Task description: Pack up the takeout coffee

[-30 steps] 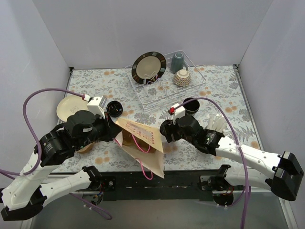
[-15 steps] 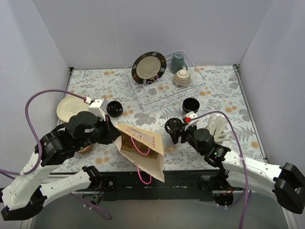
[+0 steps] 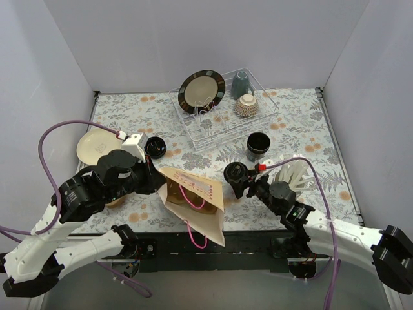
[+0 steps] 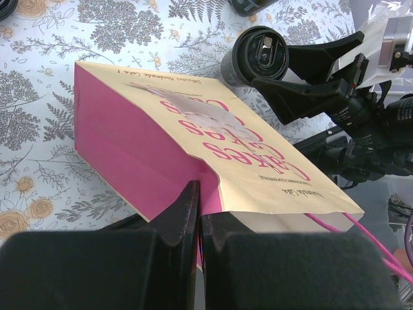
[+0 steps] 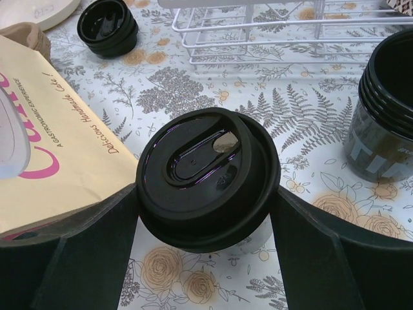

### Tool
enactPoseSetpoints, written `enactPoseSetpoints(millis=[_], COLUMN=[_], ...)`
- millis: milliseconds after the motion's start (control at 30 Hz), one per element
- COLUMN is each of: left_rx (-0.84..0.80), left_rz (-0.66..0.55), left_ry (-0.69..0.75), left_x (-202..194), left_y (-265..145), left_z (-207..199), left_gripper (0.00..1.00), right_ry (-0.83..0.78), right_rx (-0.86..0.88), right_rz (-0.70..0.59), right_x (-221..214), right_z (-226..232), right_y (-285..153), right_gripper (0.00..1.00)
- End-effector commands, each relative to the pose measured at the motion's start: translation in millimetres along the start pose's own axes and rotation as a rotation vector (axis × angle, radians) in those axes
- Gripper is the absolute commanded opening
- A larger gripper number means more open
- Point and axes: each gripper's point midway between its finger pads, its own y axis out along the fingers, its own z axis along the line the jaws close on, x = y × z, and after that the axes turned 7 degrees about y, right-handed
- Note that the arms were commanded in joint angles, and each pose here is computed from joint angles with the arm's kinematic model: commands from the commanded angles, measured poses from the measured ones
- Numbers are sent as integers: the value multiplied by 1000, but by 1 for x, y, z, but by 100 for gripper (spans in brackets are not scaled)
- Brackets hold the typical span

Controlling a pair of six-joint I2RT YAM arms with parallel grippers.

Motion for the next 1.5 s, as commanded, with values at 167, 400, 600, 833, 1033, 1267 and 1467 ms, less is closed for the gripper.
enactPoseSetpoints(millis=[167,400,600,833,1033,1267,1467], left_rx=[-15,-21,-23,-37,-42,-4,58], left_rz=[-35,-15,-6,6,60,107,153], left_ry=[-15,-17,-29,-37,-78,-105,-126], left_x=[6,-3,-9,-14,-26,-33,-34], left_y=[3,3,-1,1,11,24,38], left_z=[-3,-1,2,0,-3,-2,0], left_gripper=[0,0,0,0,0,10,23], right_ry=[45,66,72,48,76,105,120], right_rx=[-10,-41,-43,-96,-142,-174,-317], right_rz=[-22,-14,-7,59,117,157,232], right_x=[-4,-13,-13,-1,20,53,97], right_z=[-4,-12,-12,-15,-10,0,1], right_y=[-1,-5,-10,-17,-23,-28,-33], right_gripper=[83,91,99,99,98,99,99])
